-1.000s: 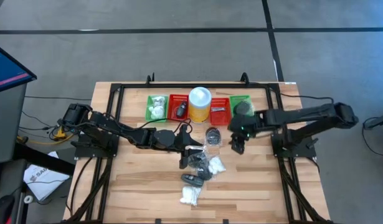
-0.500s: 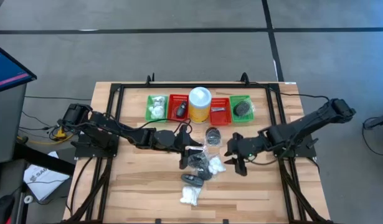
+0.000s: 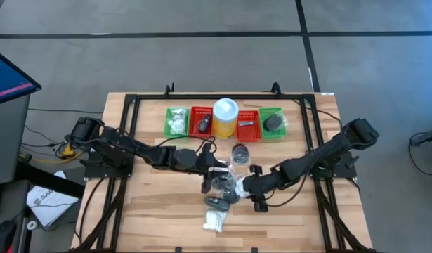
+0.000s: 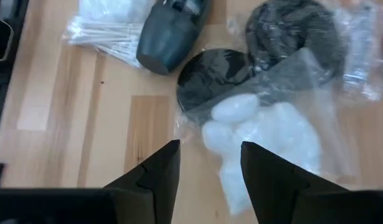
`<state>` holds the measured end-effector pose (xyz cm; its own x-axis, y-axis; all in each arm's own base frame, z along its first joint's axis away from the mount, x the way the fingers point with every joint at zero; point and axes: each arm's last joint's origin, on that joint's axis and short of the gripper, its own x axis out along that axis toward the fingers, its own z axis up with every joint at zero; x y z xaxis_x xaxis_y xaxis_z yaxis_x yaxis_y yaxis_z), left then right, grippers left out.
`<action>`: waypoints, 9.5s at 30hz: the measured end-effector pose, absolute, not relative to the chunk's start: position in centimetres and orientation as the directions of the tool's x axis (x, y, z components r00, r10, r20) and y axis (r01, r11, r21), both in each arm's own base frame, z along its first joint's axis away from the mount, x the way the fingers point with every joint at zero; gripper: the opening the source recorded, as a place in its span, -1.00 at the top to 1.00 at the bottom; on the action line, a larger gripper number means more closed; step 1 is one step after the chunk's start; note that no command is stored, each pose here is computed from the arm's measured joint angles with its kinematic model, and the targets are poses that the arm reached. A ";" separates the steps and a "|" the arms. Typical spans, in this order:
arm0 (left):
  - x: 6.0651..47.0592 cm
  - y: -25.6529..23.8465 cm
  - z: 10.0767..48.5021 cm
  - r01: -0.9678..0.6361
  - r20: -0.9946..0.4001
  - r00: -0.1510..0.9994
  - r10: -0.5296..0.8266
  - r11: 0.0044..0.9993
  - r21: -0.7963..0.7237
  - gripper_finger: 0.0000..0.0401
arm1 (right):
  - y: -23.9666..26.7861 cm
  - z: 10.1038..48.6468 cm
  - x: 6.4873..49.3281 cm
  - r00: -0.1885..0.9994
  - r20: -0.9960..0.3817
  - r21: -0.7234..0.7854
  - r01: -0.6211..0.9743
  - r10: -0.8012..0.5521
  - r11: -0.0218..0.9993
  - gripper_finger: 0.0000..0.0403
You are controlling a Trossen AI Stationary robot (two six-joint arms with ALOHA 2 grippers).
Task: Pick & Place Travel size toiletries
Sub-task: Put the white cotton pack into the left green bin, then put the silver nail cutter into the right red bin
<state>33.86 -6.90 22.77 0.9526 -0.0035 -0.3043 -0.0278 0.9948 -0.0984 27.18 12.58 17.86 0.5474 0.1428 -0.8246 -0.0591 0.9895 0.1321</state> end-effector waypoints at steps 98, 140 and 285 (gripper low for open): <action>33.8 -7.4 22.7 0.161 -0.311 0.945 -0.100 0.971 0.178 -0.11 | 14.5 29.6 30.9 0.512 -0.815 -0.382 -0.121 -0.273 0.916 1.00; 33.8 -7.1 22.7 0.059 -0.303 0.953 0.007 0.976 0.207 0.92 | 12.5 32.6 32.5 0.572 -0.774 -0.397 -0.106 -0.271 0.912 0.98; 18.5 12.0 18.8 -0.694 -0.628 0.289 0.722 0.610 0.382 0.19 | 10.9 31.1 33.1 0.535 -0.787 -0.388 -0.042 -0.307 0.921 0.44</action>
<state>18.50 12.02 18.76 0.2892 0.7221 -0.6284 -0.6941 0.6103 0.3818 33.07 10.89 31.08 0.5348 -0.3069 -0.7873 -0.0424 0.9208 -0.3877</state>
